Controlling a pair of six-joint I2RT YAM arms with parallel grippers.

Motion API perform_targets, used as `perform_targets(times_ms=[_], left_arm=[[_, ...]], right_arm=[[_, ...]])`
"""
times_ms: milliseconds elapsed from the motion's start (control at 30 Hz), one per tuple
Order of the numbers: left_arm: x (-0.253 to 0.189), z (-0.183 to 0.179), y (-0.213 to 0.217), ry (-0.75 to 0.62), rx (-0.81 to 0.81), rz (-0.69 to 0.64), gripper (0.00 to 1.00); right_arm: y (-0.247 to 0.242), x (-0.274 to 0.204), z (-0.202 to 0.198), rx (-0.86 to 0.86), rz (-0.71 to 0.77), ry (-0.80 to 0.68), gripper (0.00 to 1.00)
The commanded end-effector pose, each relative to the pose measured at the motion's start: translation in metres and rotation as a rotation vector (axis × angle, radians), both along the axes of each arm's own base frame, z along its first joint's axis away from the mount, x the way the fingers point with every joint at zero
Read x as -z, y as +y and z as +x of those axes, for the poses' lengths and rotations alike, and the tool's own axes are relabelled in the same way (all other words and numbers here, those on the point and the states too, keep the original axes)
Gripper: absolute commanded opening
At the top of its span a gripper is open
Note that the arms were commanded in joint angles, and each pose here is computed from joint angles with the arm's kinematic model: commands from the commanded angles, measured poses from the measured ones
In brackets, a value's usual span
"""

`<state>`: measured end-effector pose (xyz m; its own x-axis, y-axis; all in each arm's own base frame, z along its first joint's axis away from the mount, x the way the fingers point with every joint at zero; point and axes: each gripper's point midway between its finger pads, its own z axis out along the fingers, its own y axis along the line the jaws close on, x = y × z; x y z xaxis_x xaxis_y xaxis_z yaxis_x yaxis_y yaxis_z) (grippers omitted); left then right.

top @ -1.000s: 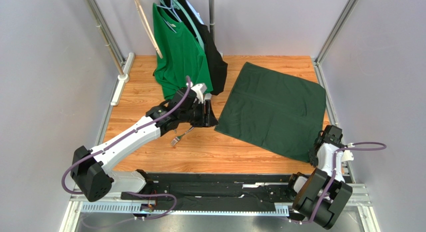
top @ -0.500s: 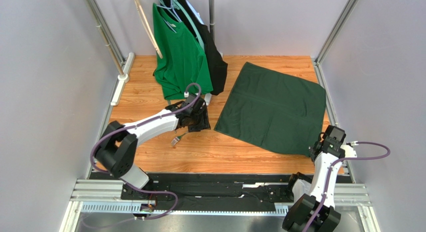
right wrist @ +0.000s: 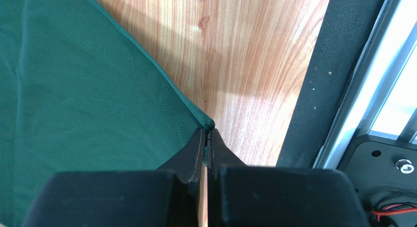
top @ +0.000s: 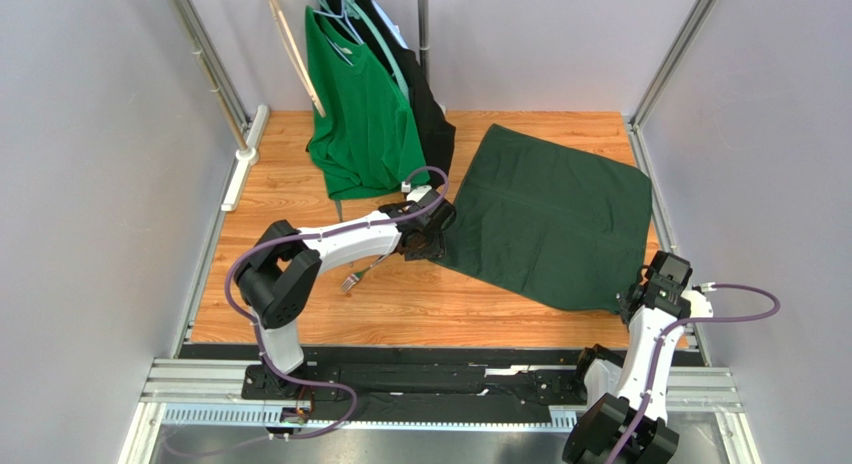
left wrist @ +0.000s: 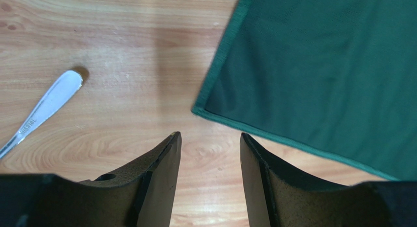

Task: Fold the napkin into a case and place the utensils inside
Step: Pick up the flattened napkin from the center of the board.

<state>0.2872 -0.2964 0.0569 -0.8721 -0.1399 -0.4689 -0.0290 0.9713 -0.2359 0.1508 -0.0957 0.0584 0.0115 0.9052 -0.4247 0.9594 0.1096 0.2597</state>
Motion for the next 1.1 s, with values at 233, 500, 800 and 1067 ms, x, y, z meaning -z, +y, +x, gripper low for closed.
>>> perform_targets(times_ms=[233,500,800,1067], left_arm=[[0.017,0.011,0.0,-0.004,-0.055,0.107,0.56],[0.032,0.011,-0.004,0.046,-0.06,0.137,0.53],[0.059,0.006,-0.017,0.128,-0.03,0.12,0.14],[0.0,0.018,-0.022,-0.028,0.043,0.042,0.0]], right_arm=[[-0.003,-0.015,0.007,-0.004,-0.024,-0.046,0.0],[-0.002,-0.018,0.007,-0.003,-0.022,-0.056,0.0],[-0.005,-0.027,0.006,-0.002,-0.047,-0.062,0.0],[-0.009,-0.055,0.01,-0.078,-0.12,-0.102,0.0]])
